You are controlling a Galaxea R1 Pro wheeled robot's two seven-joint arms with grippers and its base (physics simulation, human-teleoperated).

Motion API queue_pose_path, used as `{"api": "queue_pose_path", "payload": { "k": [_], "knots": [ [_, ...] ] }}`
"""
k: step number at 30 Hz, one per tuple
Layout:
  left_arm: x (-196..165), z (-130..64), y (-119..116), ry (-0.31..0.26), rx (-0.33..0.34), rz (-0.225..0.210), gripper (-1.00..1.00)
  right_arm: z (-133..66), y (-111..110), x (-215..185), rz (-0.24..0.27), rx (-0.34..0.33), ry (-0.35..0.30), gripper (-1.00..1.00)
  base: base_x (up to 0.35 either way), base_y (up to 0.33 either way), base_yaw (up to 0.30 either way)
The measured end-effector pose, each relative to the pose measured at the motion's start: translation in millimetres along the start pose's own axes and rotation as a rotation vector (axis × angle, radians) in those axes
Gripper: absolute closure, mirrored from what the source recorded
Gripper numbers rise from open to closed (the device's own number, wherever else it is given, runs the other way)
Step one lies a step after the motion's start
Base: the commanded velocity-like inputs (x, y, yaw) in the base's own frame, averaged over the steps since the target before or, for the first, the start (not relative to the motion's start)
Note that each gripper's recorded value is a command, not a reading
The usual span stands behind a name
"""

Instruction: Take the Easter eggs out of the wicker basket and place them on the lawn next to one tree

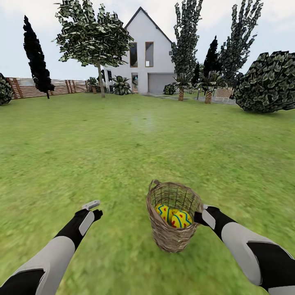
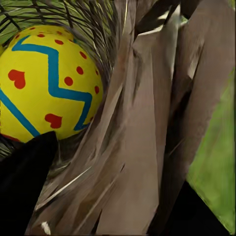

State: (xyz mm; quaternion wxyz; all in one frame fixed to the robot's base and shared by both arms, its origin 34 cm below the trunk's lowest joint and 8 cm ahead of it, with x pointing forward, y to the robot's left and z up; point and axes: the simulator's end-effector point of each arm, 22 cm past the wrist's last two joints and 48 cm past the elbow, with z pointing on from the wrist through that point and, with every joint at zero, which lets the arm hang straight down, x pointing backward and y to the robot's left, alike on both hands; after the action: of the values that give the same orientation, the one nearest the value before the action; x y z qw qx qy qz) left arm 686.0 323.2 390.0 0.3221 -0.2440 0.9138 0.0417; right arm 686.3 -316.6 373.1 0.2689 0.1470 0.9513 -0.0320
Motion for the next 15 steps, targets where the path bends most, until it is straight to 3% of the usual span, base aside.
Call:
{"api": "queue_pose_path", "payload": {
  "k": [6,15],
  "knots": [
    [1,0.5,0,0.002,-0.002,0.001,-1.00,1.2,0,4,0.020,-0.007,0.010,1.00,0.000,0.000,0.000],
    [-14,-15.3,-4,-0.027,0.012,-0.007,-1.00,-16.1,0,-12,0.034,-0.018,-0.024,1.00,0.000,0.000,0.000]
  ]
}}
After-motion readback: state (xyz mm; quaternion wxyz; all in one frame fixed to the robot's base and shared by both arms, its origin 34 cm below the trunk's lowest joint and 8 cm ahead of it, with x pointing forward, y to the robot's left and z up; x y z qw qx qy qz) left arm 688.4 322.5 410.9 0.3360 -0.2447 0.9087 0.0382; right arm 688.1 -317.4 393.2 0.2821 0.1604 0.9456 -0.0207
